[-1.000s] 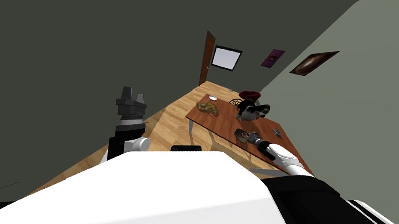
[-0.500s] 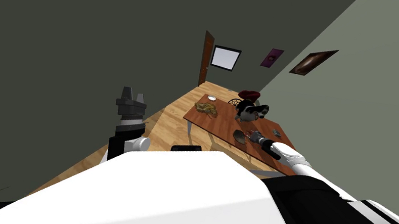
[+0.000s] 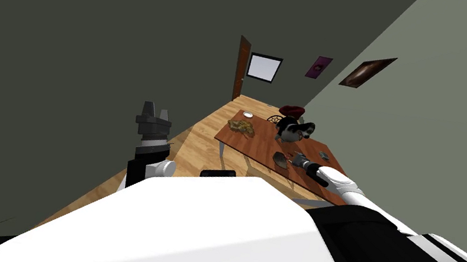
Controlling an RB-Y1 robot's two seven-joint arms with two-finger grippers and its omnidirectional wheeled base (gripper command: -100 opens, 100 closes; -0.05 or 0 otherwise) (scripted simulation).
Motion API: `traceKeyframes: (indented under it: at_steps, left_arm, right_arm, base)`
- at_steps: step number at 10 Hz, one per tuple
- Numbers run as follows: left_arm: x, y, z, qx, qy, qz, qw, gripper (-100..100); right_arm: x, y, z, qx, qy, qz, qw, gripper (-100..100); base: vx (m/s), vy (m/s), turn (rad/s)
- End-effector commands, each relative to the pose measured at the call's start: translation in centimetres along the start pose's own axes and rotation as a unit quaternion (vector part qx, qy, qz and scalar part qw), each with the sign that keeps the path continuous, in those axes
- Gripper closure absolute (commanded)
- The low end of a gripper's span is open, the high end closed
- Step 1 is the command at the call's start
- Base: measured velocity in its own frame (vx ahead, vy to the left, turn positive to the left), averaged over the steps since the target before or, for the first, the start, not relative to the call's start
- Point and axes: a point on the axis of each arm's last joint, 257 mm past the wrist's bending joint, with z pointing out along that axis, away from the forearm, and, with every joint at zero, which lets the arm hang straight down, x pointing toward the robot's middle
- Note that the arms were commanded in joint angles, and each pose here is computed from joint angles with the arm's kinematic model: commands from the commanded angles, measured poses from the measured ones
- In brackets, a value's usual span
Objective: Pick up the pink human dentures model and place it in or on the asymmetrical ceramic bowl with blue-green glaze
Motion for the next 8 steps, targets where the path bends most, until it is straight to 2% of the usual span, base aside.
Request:
traceKeyframes:
  at_steps: [1,4,5,6,7,8]
  left_arm:
    - [0.0,0.0,0.0,0.000,0.000,0.000,1.0000,0]
    - [0.0,0.0,0.0,0.000,0.000,0.000,1.0000,0]
    - [0.0,0.0,0.0,0.000,0.000,0.000,1.0000,0]
    - [0.0,0.0,0.0,0.000,0.000,0.000,1.0000,0]
    - [0.0,0.0,0.0,0.000,0.000,0.000,1.0000,0]
    - [0.0,0.0,0.0,0.000,0.000,0.000,1.0000,0]
  right_arm:
    - [0.0,-1.7,-0.5,0.000,-0.004,-0.003,1.0000,-100]
    - [-0.3,-4.4,-1.4,-0.002,-0.011,-0.008,0.9999,-100]
    - [-0.4,-4.9,-1.6,-0.002,-0.012,-0.009,0.9999,-100]
    - [-0.3,-4.4,-1.5,-0.002,-0.011,-0.009,0.9999,-100]
    - [-0.3,-4.5,-1.5,-0.002,-0.012,-0.009,0.9999,0]
    - [-0.3,-4.5,-1.5,-0.002,-0.012,-0.009,0.9999,0]
  base:
    - [0.008,0.022,-0.077]
    - [0.010,0.035,-0.067]
    - [0.013,0.031,-0.041]
    - [0.006,0.014,-0.009]
    - [0.000,0.000,0.000]
    - [0.000,0.000,0.000]
